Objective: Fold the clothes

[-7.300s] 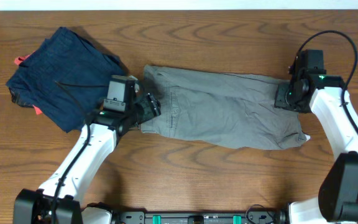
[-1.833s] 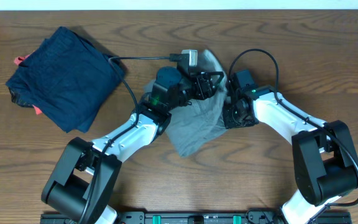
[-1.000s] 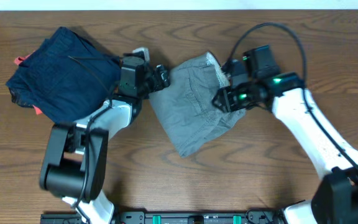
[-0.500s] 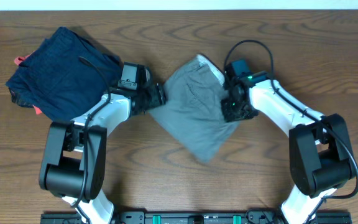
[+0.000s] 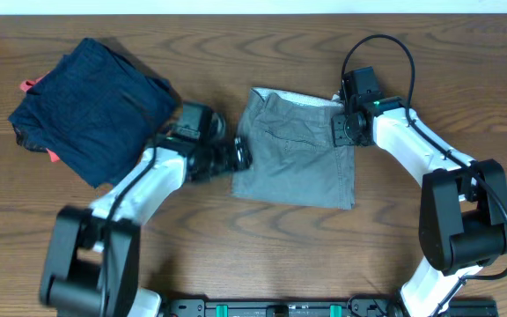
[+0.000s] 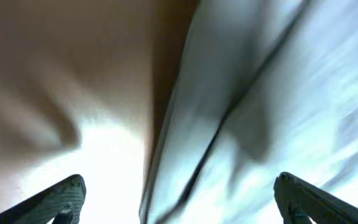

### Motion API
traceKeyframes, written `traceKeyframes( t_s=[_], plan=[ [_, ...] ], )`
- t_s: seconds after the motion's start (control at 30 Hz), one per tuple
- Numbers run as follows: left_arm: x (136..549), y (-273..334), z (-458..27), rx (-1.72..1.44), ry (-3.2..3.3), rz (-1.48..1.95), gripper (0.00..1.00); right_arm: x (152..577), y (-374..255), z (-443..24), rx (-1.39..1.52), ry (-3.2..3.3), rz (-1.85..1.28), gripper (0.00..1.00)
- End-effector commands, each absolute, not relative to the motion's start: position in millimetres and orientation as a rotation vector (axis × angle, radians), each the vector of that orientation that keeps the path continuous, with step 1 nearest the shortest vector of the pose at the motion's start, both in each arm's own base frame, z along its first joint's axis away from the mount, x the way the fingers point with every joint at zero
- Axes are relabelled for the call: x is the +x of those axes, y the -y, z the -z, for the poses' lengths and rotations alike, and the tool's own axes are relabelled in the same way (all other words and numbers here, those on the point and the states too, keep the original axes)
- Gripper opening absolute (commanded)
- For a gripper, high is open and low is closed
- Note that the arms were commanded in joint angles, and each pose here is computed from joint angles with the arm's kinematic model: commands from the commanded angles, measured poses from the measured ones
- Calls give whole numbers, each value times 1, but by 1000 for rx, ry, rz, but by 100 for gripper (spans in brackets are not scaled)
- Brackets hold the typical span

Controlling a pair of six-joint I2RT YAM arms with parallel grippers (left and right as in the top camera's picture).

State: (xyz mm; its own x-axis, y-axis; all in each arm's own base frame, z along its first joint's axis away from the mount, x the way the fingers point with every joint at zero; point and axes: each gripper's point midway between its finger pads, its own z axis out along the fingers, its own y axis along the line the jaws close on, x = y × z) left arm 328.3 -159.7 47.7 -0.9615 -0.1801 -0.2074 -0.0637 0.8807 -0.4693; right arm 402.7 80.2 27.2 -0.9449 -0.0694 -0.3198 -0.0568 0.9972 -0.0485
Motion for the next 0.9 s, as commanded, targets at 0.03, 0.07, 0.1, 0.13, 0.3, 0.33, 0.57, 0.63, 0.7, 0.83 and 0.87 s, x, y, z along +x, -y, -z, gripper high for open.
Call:
traceKeyframes(
  t_s=[0.03, 0.07, 0.1, 0.13, 0.3, 0.33, 0.57, 0.63, 0.7, 0.83, 0.87],
  plan=[
    [373, 149, -78, -179, -2581, 584, 98, 398, -82, -23, -132, -2835, 55, 57],
    [380, 151, -80, -163, -2551, 590, 98, 397, -82, -23, -132, -2838, 57, 58],
    [385, 153, -81, -148, -2531, 592, 98, 396, -82, -23, -133, -2841, 57, 58],
    [390, 154, -79, -146, -2518, 597, 98, 396, -81, -22, -133, -2843, 57, 58],
    [403, 169, -51, -116, -2517, 674, 98, 395, -81, -22, -132, -2846, 58, 58],
    [402, 175, -45, -101, -2526, 715, 98, 395, -81, -22, -132, -2846, 58, 58],
    [390, 206, -5, -29, -2585, 968, 98, 394, -81, -22, -133, -2850, 55, 59],
    [383, 214, 0, -4, -2603, 1035, 86, 394, -82, -22, -134, -2849, 55, 59],
    [376, 221, 6, 15, -2623, 1054, 76, 395, -82, -22, -133, -2849, 54, 59],
    [371, 233, 9, 63, -2626, 1060, 42, 394, -81, -22, -134, -2852, 56, 59],
    [372, 236, 7, 74, -2612, 1063, 29, 393, -81, -22, -134, -2854, 56, 59]
  ],
)
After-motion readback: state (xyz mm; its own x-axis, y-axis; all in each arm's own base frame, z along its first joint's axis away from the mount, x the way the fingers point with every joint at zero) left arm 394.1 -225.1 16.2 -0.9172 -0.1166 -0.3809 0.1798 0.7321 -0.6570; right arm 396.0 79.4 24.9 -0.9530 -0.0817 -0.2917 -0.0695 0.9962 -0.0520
